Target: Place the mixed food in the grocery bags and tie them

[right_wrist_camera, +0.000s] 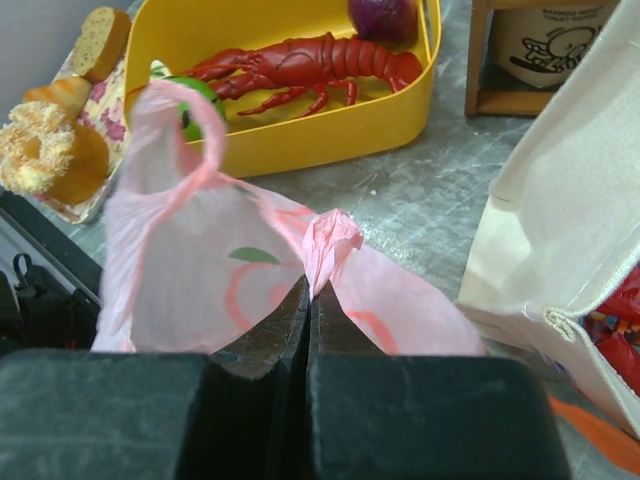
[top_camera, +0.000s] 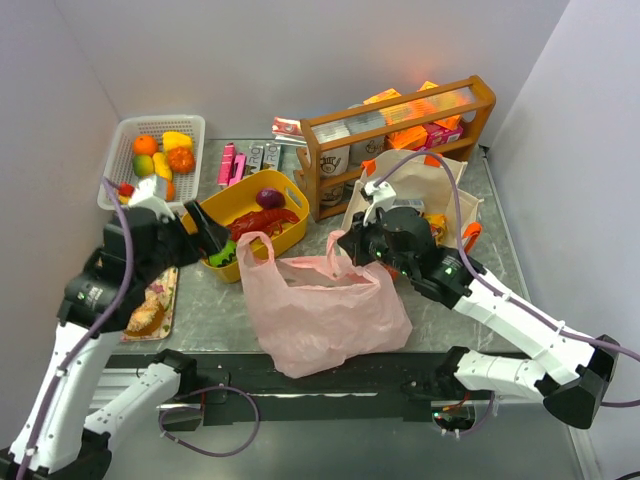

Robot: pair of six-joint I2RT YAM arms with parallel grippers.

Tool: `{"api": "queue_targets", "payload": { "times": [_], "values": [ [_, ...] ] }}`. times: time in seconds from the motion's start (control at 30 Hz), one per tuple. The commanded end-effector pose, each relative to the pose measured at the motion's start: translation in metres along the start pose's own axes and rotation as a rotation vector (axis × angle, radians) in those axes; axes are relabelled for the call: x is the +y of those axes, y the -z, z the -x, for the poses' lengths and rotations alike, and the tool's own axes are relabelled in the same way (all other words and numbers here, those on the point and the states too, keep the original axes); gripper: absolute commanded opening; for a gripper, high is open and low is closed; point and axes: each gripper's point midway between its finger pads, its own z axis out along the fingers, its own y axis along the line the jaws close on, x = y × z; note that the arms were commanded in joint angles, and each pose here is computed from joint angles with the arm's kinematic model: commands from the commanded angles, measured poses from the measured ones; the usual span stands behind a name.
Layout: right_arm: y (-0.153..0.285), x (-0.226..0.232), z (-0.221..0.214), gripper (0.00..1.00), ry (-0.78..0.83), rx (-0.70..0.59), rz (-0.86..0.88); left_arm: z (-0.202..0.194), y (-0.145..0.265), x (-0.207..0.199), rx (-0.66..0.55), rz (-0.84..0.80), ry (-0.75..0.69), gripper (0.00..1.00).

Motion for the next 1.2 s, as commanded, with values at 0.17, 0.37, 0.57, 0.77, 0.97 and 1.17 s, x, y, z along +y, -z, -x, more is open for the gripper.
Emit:
{"api": "queue_targets", "payload": {
  "times": [0.17,0.37,0.57,0.77,0.97,1.17],
  "values": [
    [0.003,0.013,0.044,0.0,0.016,-0.088,0.038,0.007,-0.099,0.047,0.234,0.205,-0.058,0.96],
    [0.0,0.013,0.044,0.0,0.028,-0.083,0.043,0.0,-0.137,0.069,0.303,0.216,-0.06,0.96],
    [-0.005,0.015,0.045,0.0,0.048,-0.063,0.057,-0.033,-0.151,0.09,0.417,0.271,-0.036,0.96],
    [-0.005,0.012,0.046,0.0,0.048,-0.071,0.042,-0.052,-0.149,0.101,0.48,0.307,-0.022,0.96],
    [-0.003,0.009,0.048,0.0,0.043,-0.085,0.031,-0.063,-0.161,0.105,0.53,0.304,-0.004,0.96],
    [-0.001,0.005,0.048,0.0,0.04,-0.092,0.009,-0.079,-0.165,0.103,0.582,0.275,0.025,0.95]
  ]
}}
